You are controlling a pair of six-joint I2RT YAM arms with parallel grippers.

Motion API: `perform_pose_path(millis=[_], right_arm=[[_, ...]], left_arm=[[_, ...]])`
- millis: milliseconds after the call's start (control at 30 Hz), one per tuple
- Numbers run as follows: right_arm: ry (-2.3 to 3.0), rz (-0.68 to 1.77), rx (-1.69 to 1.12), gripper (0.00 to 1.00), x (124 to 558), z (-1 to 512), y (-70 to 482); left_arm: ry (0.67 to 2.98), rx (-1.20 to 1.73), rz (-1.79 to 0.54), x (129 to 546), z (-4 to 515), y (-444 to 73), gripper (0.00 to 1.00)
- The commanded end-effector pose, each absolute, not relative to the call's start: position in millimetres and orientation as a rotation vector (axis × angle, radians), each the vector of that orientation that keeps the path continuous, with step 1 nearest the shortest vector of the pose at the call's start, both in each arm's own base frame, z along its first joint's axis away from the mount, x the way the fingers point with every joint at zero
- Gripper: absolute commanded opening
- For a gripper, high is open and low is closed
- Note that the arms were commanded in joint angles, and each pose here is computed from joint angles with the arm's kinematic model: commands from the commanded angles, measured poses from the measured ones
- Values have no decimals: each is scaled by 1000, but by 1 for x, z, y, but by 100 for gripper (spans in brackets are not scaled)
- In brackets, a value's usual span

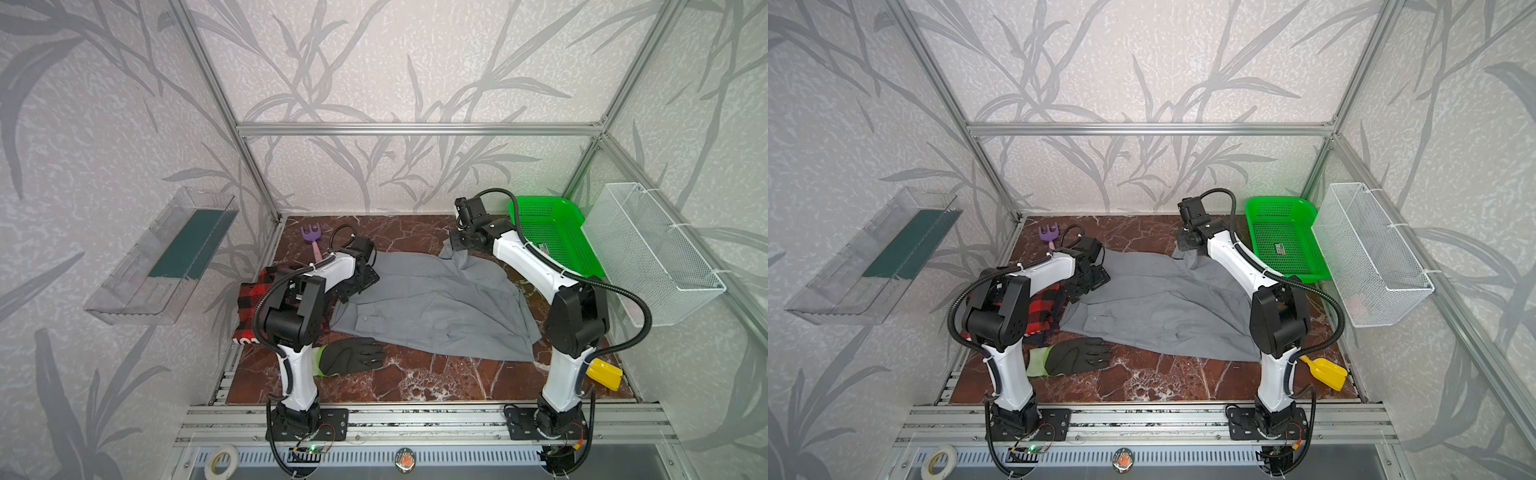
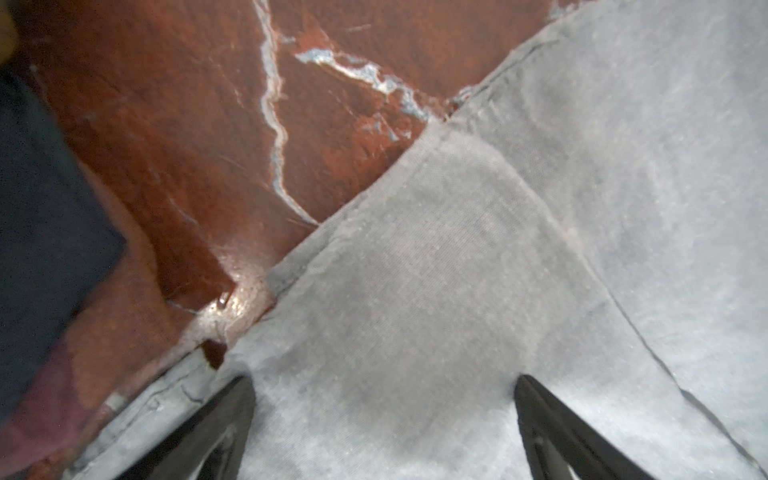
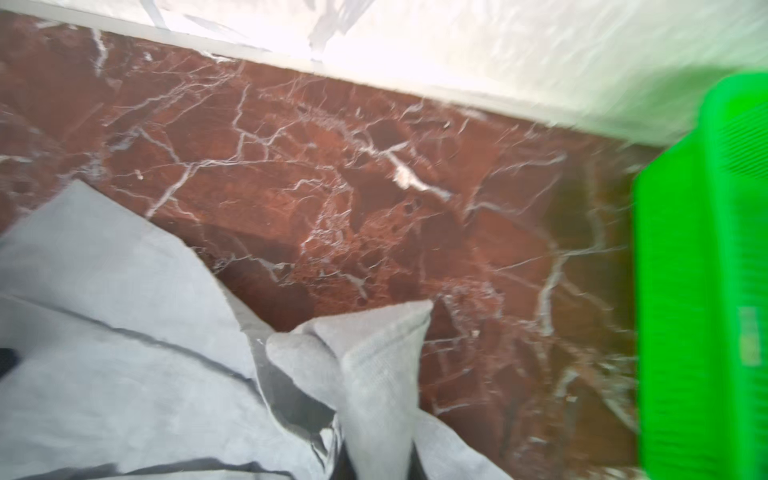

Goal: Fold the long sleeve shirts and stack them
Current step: 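Grasp the grey shirt's far corner near the green basket with the right gripper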

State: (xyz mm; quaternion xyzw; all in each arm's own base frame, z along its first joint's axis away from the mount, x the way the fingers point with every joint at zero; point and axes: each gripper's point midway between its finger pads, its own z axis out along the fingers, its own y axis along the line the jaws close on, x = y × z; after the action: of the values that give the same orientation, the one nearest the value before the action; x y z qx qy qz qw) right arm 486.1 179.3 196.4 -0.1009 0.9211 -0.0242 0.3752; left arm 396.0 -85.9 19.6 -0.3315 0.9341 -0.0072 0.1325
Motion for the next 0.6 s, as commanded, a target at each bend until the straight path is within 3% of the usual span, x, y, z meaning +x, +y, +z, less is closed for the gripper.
perform_pose_path(millis=[0,167,300,467,567], right_arm=[[2162,-331,-216,0,492,259,143],[2006,-410,-161,0,500,303,133],[1944,-416,-224,0,491,305,155],[2070,-299,-325,0,436,254,201],[2185,-236,-356,8,403,206,216]], left_arm=[[2839,-1031,83,361,-25,-82,99],[2843,-1024,97,359,-26,-83,99],[2849,-1017,103,358,-27,-83,99],[2856,-1023,111,355,-30,-83,99],[2853,-1024,115,356,-28,-82,99]])
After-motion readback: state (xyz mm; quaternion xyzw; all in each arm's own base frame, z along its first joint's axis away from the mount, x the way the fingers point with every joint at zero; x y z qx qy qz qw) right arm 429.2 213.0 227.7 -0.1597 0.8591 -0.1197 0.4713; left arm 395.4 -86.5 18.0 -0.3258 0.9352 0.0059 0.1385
